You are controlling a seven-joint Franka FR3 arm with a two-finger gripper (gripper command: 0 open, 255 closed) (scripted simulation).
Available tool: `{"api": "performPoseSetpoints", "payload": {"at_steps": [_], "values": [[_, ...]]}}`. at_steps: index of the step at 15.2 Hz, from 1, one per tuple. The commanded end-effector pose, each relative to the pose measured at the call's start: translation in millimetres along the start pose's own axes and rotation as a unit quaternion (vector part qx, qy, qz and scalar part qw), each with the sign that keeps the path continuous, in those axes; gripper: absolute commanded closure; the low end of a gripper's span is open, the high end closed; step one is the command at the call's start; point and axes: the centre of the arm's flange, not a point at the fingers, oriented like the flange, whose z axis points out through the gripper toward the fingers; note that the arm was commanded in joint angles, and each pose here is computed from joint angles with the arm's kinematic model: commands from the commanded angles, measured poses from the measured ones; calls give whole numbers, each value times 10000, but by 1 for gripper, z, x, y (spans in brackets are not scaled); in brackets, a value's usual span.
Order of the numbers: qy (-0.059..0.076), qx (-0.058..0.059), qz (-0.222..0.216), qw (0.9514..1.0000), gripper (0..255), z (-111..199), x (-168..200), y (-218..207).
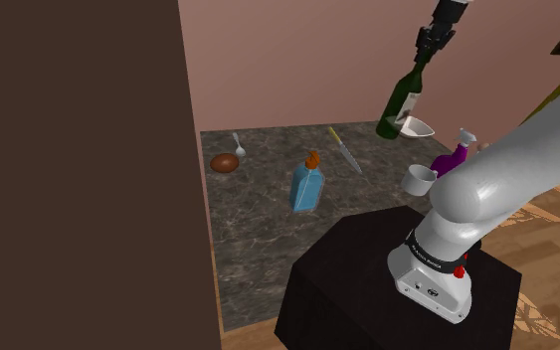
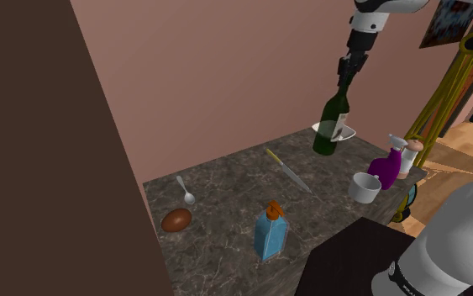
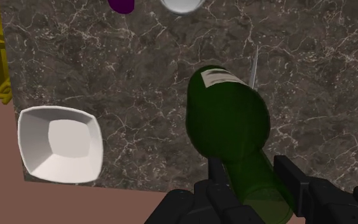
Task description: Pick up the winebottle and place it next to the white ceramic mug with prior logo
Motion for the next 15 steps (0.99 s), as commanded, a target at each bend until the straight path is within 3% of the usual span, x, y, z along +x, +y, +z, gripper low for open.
{"api": "performPoseSetpoints", "payload": {"at_steps": [1, 15], "values": [[1, 1, -7, 10000, 255, 3, -7, 9], [1, 1, -7, 10000, 255, 76, -14, 9]]}}
